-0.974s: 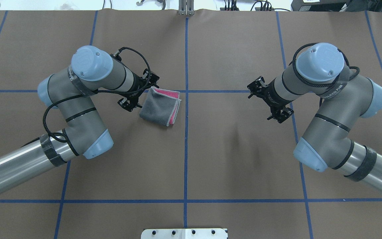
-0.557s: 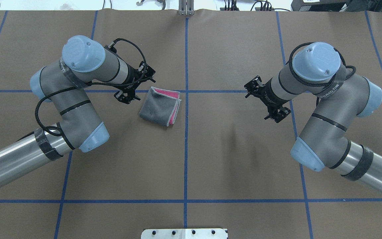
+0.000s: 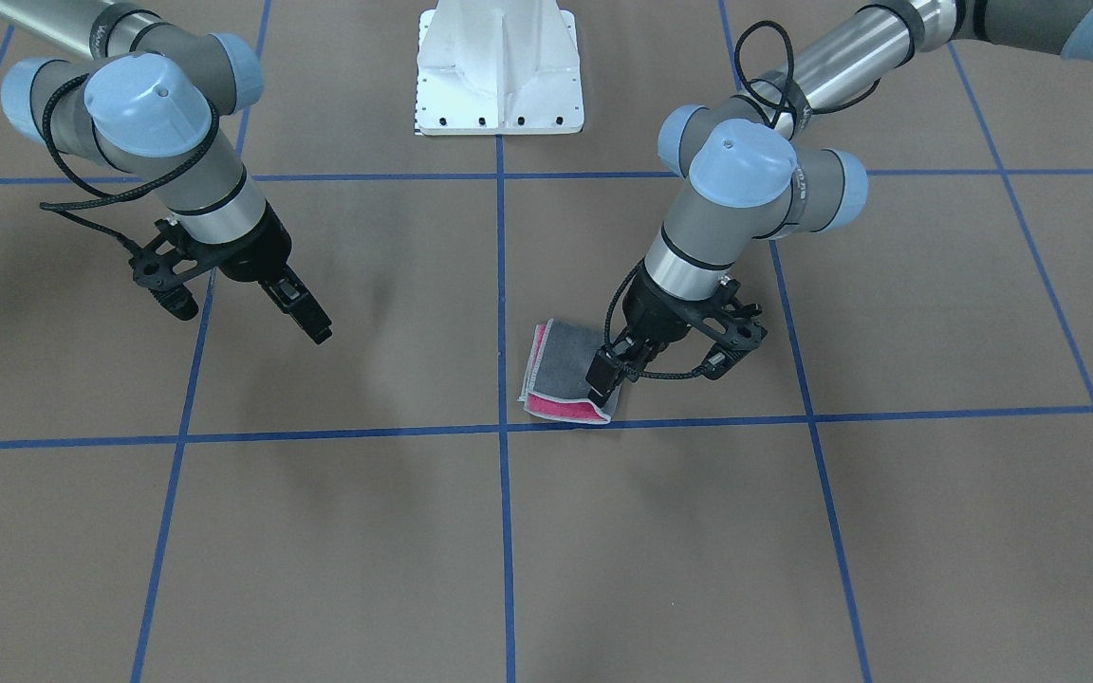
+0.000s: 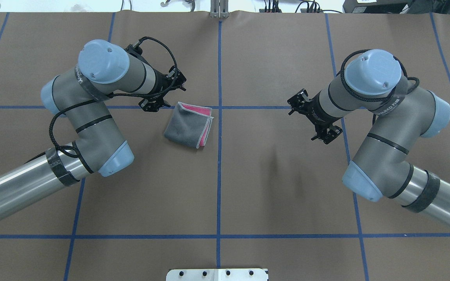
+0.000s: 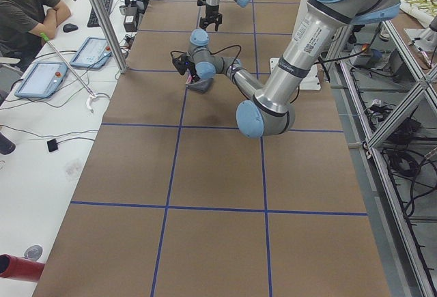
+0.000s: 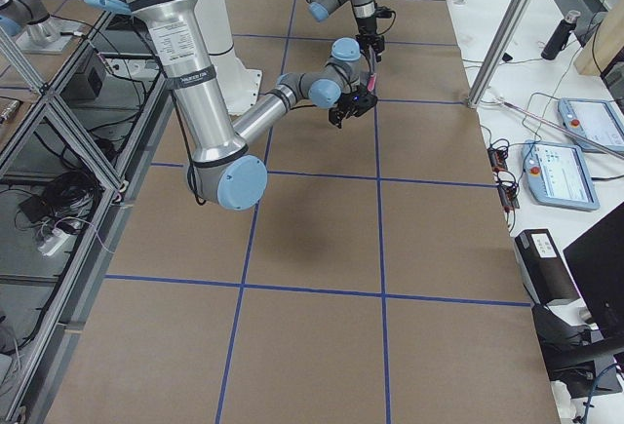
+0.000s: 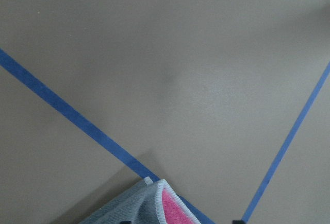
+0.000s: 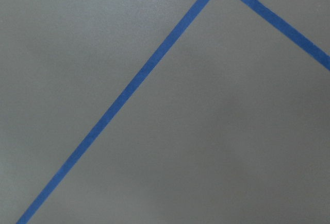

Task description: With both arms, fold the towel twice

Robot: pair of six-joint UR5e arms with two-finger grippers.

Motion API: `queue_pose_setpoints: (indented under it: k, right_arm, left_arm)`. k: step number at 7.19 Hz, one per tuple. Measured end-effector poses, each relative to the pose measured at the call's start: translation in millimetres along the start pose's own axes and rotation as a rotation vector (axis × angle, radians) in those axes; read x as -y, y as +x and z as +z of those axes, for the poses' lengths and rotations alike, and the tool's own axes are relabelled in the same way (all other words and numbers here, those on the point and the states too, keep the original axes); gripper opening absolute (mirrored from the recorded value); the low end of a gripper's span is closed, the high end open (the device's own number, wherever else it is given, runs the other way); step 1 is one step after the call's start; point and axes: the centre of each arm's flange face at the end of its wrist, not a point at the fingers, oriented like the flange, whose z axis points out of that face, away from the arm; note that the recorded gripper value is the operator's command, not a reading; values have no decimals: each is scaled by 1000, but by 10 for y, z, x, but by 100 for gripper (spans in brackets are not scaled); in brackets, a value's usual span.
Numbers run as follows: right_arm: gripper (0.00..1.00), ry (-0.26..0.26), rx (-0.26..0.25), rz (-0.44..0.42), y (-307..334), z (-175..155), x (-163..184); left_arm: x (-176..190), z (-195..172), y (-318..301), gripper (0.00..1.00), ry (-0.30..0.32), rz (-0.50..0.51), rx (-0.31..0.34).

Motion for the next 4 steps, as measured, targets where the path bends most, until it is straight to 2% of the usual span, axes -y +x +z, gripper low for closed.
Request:
queue_pose_setpoints:
  k: [1, 3, 4]
  right_arm:
    - [100, 9, 16, -10, -28, -72, 76]
    - [100, 32, 37, -45, -74, -188, 247]
    - [100, 41, 38, -56, -75, -217, 329]
  left_arm:
    - [73, -67, 51, 77, 7, 21, -15]
    - [92, -63, 88, 77, 8, 60, -17]
    - [40, 71, 172, 73, 5, 63, -1]
